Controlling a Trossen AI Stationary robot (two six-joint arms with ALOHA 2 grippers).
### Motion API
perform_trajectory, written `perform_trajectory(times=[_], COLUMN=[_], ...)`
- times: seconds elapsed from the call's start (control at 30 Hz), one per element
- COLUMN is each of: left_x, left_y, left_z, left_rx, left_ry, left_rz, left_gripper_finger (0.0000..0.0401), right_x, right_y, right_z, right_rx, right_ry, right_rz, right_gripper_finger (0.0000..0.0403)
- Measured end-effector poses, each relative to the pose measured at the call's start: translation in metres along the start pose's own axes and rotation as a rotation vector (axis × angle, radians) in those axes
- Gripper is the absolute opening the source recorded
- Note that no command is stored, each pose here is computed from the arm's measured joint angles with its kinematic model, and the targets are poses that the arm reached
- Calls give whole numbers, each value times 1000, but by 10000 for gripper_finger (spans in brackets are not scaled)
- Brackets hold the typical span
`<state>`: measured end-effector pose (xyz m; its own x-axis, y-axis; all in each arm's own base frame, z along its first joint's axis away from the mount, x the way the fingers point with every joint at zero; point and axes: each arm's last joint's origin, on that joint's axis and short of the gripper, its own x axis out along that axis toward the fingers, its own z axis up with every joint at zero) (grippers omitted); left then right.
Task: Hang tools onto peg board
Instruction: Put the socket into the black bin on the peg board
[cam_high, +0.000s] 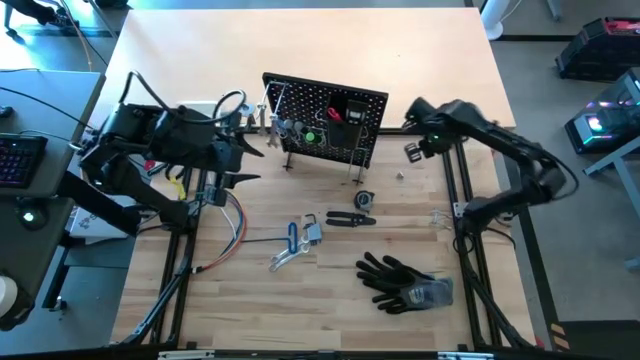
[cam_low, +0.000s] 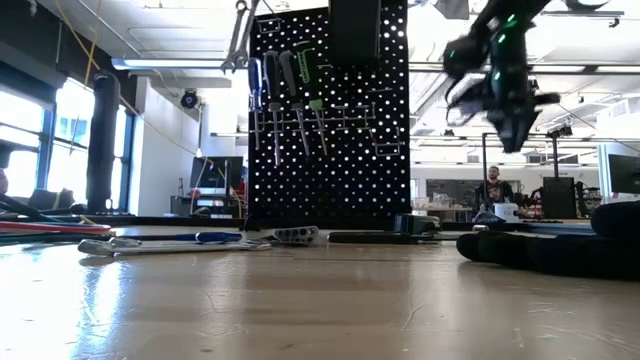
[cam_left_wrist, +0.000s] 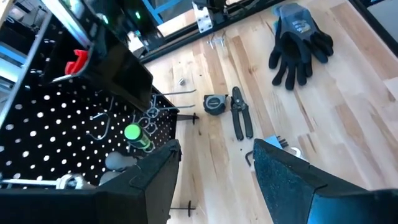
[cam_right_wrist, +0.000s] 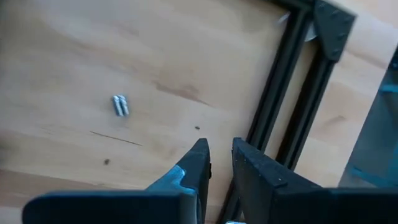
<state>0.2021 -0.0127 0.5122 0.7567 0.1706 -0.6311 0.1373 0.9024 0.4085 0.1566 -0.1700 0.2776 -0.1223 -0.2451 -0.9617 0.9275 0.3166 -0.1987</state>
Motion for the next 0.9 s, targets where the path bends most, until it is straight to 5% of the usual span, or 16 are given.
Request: perform_trajectory(times=[0.37, 0.67, 0.9], left_x=[27, 30, 60], left_y=[-4, -7, -18], left_z=[9, 15, 14], left_rx=[28, 9, 14], left_ry=[59, -16, 52], left_rz=[-23, -142, -234], left_gripper_finger=[197, 197, 197], right_x=[-75, -118, -131], right_y=[-22, -22, 3], right_z=[-63, -108, -129], right_rx=[80, -71, -288], right_ry=[-347, -604, -615], right_rz=[240, 584, 756], right_gripper_finger=[62, 61, 61])
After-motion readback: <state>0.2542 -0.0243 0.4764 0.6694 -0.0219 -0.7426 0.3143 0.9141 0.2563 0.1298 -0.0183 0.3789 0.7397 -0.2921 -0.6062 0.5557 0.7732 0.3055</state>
